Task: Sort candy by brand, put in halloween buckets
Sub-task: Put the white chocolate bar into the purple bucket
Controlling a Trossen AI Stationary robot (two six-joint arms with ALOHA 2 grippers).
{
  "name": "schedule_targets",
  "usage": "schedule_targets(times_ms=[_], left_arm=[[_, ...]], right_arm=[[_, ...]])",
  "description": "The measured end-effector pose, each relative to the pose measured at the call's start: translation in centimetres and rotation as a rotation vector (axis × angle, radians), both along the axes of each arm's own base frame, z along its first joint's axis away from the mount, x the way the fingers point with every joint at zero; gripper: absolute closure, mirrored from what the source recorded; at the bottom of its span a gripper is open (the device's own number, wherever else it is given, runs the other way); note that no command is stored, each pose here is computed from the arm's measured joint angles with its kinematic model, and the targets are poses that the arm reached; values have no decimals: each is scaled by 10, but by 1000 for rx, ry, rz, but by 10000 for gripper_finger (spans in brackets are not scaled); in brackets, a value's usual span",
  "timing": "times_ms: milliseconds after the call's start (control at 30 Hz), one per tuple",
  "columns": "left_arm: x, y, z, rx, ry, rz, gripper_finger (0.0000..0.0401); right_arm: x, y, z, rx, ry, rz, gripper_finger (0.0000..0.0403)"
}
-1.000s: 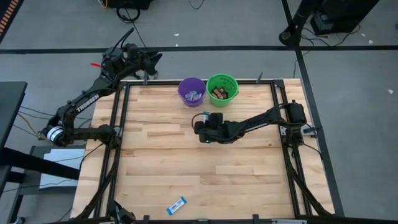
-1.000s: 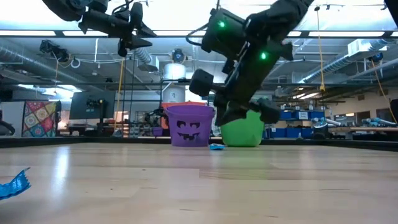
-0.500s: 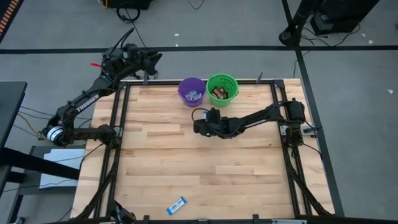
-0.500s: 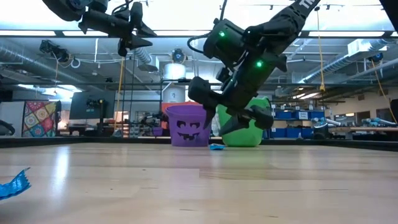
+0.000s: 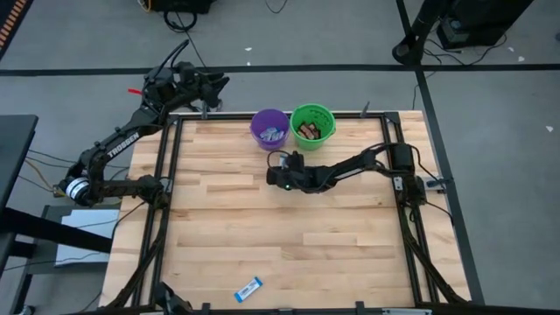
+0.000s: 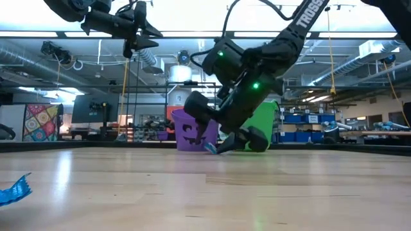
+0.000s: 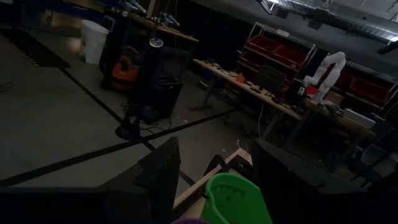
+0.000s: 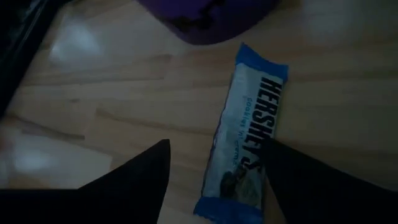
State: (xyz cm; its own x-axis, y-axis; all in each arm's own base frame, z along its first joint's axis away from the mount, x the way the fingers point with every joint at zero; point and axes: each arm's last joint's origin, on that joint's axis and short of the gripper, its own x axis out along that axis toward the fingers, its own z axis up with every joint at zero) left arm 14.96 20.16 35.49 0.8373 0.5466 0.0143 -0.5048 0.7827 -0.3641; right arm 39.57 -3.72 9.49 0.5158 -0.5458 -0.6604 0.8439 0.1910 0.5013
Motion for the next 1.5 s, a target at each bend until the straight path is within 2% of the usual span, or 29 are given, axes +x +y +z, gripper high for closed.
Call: schedule_targets(times_ms=[133,233,333,467,533,700,833,1167,1300,1500], left_arm=[[0,0,0,-1,0,-17,199],[0,0,0,-1,1,-20,199],[0,0,0,0,0,-20,199],[0,0,0,0,-1,-20,199],[0,0,0,1,-2,-20,199],[0,-1,0,0,-3,-22,199],[0,0,1,-6,-11,-23,199],[1,-1,1,-31,-32,-25,199],[1,-1,1,-29,-32,-39,199],[2,-2,2,-27,-33,-68,199]], right_arm=[[0,1,-5,39,0,-57,147],[1,3,-4,49,31,-53,176],[3,6,0,53,89,-28,233],[6,16,5,74,142,9,350],[8,20,8,68,159,46,381],[16,28,19,52,148,66,381],[29,39,36,12,139,145,382],[72,57,144,-174,-62,372,382],[71,58,188,-222,-152,422,382],[55,63,242,-249,-312,487,383]])
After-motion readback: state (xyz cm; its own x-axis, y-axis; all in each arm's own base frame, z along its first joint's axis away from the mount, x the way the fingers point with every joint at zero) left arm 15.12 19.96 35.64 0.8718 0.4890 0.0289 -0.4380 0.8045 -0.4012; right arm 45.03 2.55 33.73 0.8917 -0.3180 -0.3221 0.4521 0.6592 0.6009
